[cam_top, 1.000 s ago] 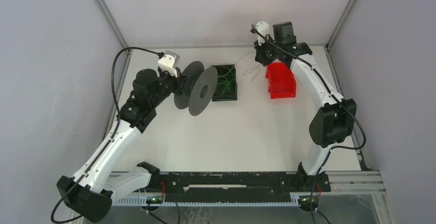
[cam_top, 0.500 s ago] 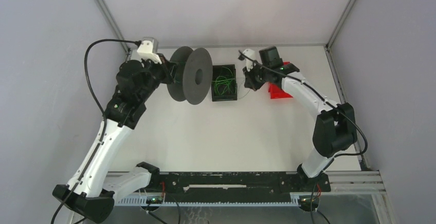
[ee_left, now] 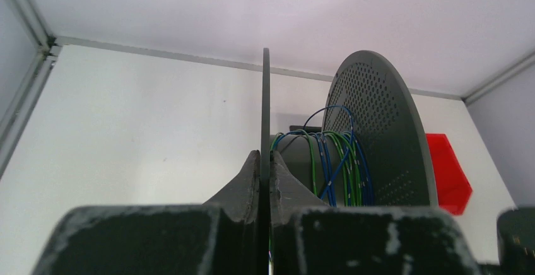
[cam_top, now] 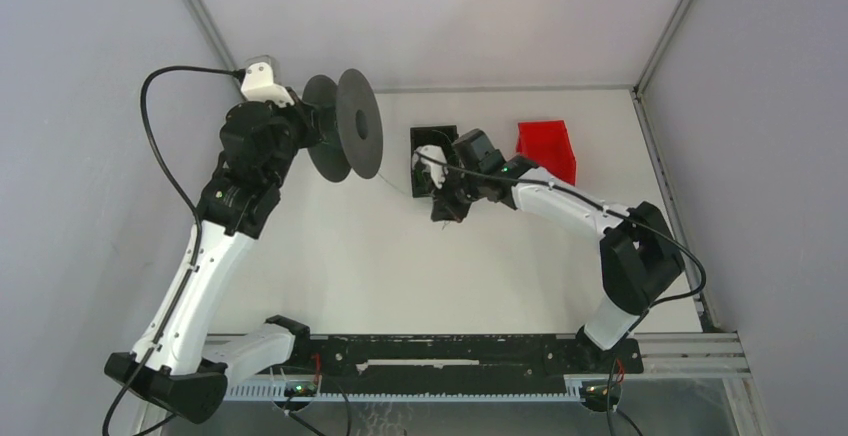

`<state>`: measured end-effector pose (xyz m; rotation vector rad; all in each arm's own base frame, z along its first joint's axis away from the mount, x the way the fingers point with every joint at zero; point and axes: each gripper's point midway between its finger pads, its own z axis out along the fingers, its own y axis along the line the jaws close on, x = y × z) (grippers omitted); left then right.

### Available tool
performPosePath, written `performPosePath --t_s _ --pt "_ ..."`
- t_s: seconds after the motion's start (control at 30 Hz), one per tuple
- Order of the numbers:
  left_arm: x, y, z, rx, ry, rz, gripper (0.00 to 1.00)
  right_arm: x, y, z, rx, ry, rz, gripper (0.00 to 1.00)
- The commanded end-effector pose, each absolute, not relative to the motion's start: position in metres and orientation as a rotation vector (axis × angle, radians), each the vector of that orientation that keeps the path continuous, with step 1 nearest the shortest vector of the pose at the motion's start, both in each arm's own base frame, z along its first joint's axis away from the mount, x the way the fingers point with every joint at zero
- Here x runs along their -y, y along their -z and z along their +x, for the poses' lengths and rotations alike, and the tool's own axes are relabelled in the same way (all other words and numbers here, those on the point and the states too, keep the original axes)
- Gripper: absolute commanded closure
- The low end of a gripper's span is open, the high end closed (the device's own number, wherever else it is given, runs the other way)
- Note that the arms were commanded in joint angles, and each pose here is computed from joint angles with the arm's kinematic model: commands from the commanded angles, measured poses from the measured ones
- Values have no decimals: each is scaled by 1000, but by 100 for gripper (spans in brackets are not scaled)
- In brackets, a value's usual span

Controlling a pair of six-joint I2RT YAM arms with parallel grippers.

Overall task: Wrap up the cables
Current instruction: Wrap the cable around the cable reel.

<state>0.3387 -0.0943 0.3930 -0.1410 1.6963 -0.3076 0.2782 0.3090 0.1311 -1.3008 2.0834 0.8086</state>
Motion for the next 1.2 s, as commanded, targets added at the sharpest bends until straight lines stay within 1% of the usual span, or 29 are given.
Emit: performPosePath --t_s 0.0,0.3,0.4,0.5,0.7,0.9,1.17 --pt "73 -448 342 -1526 276 -263 100 -342 -165 241 -1910 -942 -1402 100" --pt "59 -431 359 -1531 138 -287 100 -363 -210 162 -1657 -1037 -1642 100" --pt "58 -422 365 -1545 115 -288 100 -366 -227 147 -1619 -1048 -1685 100" --pt "61 -412 368 -1558 96 -272 100 -368 -244 143 -1606 -1039 -1697 100" --pt "74 -391 366 -1583 45 -188 100 -373 -287 162 -1582 -941 -1635 100" --pt "91 -373 363 -1607 25 -95 100 -377 -321 192 -1575 -793 -1536 96" --pt "130 -341 355 -1657 84 98 100 -376 -356 239 -1588 -614 -1388 92"
